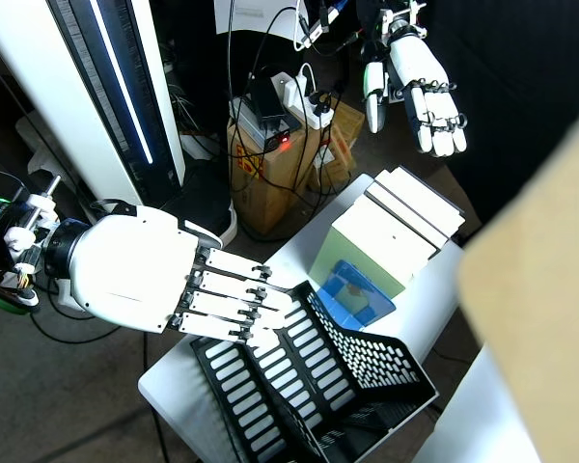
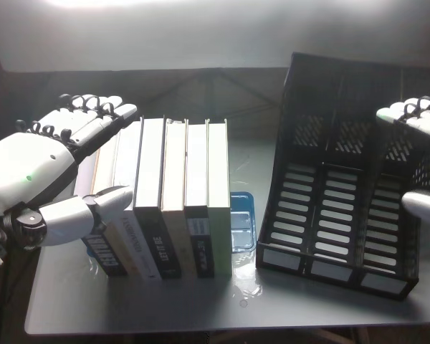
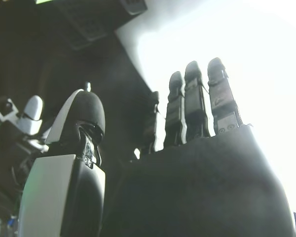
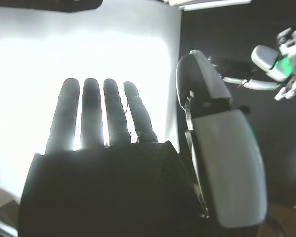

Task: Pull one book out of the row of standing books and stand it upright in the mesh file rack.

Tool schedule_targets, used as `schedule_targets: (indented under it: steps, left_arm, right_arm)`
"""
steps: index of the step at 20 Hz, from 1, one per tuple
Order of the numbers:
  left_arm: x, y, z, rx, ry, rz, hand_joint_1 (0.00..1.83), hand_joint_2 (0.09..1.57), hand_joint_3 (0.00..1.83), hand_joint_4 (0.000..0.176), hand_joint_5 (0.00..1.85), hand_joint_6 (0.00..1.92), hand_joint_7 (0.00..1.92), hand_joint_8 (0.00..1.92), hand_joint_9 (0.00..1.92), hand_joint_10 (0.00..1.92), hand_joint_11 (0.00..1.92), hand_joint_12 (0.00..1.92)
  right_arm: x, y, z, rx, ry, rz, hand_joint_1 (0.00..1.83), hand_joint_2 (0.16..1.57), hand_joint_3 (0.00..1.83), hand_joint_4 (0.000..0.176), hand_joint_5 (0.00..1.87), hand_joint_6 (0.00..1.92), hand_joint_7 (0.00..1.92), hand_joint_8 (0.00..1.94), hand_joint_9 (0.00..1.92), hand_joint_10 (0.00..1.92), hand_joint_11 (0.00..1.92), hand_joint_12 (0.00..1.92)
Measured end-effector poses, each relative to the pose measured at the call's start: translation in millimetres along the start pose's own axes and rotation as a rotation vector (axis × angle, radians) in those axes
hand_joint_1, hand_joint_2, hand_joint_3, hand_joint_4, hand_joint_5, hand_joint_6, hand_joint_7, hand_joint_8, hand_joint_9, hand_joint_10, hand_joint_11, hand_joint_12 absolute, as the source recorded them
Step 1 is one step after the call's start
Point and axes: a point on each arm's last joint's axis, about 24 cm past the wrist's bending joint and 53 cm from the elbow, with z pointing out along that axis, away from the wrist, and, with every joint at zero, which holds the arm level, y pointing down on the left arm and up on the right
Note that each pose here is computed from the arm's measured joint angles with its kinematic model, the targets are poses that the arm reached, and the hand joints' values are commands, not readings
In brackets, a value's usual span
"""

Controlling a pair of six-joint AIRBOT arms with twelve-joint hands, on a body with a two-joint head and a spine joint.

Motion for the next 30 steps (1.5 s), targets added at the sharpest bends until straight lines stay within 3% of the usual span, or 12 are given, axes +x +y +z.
schedule_targets:
  steps: [3,5,7,11,14,16,18,20,23,24,25,30]
  left_arm:
    - [2.1,2.5,0.0,-0.010,0.009,0.013,0.26,1.35,0.01,0.036,0.04,0.00,0.00,0.00,0.00,0.00,0.00,0.00]
    - [6.4,3.8,0.6,-0.017,0.028,0.032,0.24,1.34,0.00,0.051,0.04,0.00,0.00,0.00,0.00,0.00,0.00,0.00]
    - [12.7,3.3,5.5,-0.031,0.057,0.085,0.21,1.32,0.00,0.081,0.09,0.02,0.00,0.00,0.00,0.00,0.00,0.00]
    - [24.5,2.0,16.1,-0.044,0.129,0.196,0.05,1.26,0.00,0.111,0.13,0.02,0.00,0.00,0.00,0.00,0.00,0.00]
    - [35.9,12.7,17.7,-0.087,0.189,0.247,0.12,1.20,0.00,0.076,0.22,0.02,0.00,0.00,0.00,0.00,0.00,0.00]
    - [40.7,15.8,22.0,-0.104,0.216,0.285,0.13,1.19,0.00,0.069,0.25,0.02,0.00,0.00,0.00,0.00,0.00,0.00]
    - [44.3,16.1,25.6,-0.103,0.227,0.301,0.13,1.18,0.00,0.077,0.29,0.03,0.00,0.00,0.00,0.00,0.00,0.00]
    - [50.3,20.1,27.1,-0.115,0.251,0.321,0.18,1.18,0.00,0.071,0.33,0.04,0.00,0.00,0.00,0.00,0.00,0.00]
    - [58.0,23.4,30.9,-0.129,0.280,0.348,0.13,1.16,0.00,0.092,0.36,0.04,0.00,0.00,0.00,0.00,0.00,0.00]
    - [59.4,22.7,33.1,-0.129,0.288,0.366,0.13,1.15,0.00,0.093,0.37,0.04,0.00,0.00,0.00,0.00,0.00,0.00]
    - [61.3,20.5,37.4,-0.120,0.289,0.380,0.15,1.15,0.00,0.079,0.40,0.04,0.00,0.00,0.00,0.00,0.00,0.00]
    - [79.5,23.3,44.1,-0.128,0.350,0.426,0.12,1.16,0.00,0.087,0.42,0.03,0.00,0.00,0.00,0.00,0.00,0.00]
  right_arm:
    - [5.2,-1.3,-0.6,0.018,0.009,-0.039,0.40,1.34,0.01,0.000,0.00,0.00,0.00,0.00,0.00,0.00,0.00,0.00]
    - [6.8,-4.2,0.2,0.032,0.005,-0.035,0.45,1.35,0.01,0.000,0.00,0.00,0.00,0.00,0.00,0.00,0.00,0.00]
    - [8.0,-5.0,0.2,0.035,0.010,-0.040,0.44,1.36,0.01,0.000,0.00,0.00,0.00,0.00,0.00,0.00,0.00,0.00]
    - [12.6,-6.3,1.1,0.042,0.018,-0.033,0.45,1.36,0.00,0.000,0.00,0.00,0.00,0.00,0.00,0.00,0.00,0.00]
    - [16.6,-9.7,0.6,0.052,0.025,-0.028,0.45,1.35,0.00,0.000,0.00,0.00,0.00,0.00,0.00,0.00,0.00,0.00]
    - [17.5,-9.8,0.8,0.052,0.027,-0.027,0.40,1.35,0.00,0.000,0.00,0.00,0.00,0.00,0.00,0.00,0.00,0.00]
    - [18.7,-10.1,0.6,0.052,0.026,-0.023,0.36,1.35,0.00,0.000,0.00,0.00,0.00,0.00,0.00,0.00,0.00,0.00]
    - [20.3,-11.4,0.7,0.058,0.029,-0.017,0.40,1.35,0.00,0.000,0.00,0.00,0.00,0.00,0.00,0.00,0.00,0.00]
    - [19.6,-14.7,-0.3,0.065,0.025,-0.016,0.37,1.35,0.00,0.000,0.00,0.00,0.00,0.00,0.00,0.00,0.00,0.00]
    - [19.8,-14.9,-0.2,0.066,0.025,-0.013,0.36,1.34,0.00,0.000,0.00,0.00,0.00,0.00,0.00,0.00,0.00,0.00]
    - [19.7,-15.0,-0.2,0.066,0.025,-0.011,0.37,1.34,0.00,0.000,0.00,0.00,0.00,0.00,0.00,0.00,0.00,0.00]
    - [21.7,-21.2,-1.8,0.081,0.030,-0.005,0.38,1.34,0.00,0.000,0.00,0.00,0.00,0.00,0.00,0.00,0.00,0.00]
